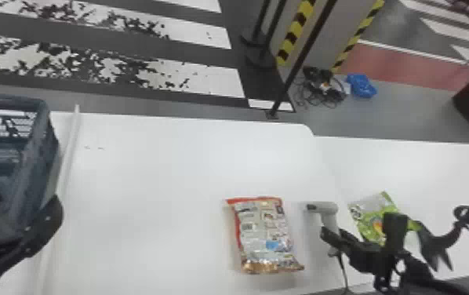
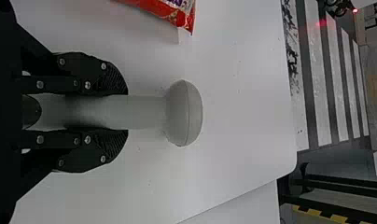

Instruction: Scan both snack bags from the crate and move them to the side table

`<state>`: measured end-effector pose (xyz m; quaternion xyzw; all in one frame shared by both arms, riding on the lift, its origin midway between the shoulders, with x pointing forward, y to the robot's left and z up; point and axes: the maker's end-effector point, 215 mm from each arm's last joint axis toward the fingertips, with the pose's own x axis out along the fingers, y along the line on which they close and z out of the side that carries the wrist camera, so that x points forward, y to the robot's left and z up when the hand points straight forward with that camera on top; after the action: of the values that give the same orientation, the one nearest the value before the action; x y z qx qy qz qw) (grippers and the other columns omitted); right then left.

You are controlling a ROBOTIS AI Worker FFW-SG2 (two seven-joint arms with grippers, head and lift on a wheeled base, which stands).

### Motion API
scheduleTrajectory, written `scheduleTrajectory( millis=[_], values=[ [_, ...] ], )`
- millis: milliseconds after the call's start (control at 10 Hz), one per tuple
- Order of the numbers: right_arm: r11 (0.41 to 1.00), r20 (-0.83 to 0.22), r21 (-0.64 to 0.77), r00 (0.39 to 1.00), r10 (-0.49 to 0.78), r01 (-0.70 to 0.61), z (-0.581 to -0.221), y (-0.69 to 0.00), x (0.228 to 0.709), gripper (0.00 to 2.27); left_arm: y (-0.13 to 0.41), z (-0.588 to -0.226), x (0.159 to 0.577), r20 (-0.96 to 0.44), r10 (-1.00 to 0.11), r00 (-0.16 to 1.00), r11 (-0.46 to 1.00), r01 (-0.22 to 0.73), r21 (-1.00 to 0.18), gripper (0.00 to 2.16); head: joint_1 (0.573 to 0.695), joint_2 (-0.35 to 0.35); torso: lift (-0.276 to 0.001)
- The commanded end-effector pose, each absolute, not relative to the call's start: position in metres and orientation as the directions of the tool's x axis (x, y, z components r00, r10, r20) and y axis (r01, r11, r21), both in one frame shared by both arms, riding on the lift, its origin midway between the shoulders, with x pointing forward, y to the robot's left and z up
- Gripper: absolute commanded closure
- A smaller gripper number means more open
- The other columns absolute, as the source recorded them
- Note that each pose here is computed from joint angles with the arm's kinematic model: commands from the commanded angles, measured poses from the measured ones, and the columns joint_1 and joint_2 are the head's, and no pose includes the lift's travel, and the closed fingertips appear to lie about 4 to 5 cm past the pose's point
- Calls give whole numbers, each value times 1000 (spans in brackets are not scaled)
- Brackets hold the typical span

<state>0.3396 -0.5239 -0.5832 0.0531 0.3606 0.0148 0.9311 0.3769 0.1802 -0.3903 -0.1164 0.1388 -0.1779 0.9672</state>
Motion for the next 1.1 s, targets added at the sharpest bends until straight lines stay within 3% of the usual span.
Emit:
scheduleTrajectory(
  millis=[0, 500, 800, 1000],
  values=[
    [988, -639, 143, 767, 54, 50, -567, -517, 330, 2240, 181, -391, 378, -226, -376, 899, 909, 311, -278, 66, 695, -350, -29],
    [973, -587, 199, 809, 24, 116, -505, -456, 278, 2240, 173, -393, 383, -218, -390, 895, 902, 323, -287, 66, 695, -350, -29],
    [979, -588, 206, 800, 115, 10, -475, -406, 268, 2240, 170, -396, 386, -206, -392, 897, 898, 325, -297, 66, 695, -350, -29],
    [973, -609, 227, 773, 175, -42, -480, -368, 268, 2240, 169, -396, 386, -199, -396, 897, 895, 328, -301, 66, 695, -350, -29]
  ],
)
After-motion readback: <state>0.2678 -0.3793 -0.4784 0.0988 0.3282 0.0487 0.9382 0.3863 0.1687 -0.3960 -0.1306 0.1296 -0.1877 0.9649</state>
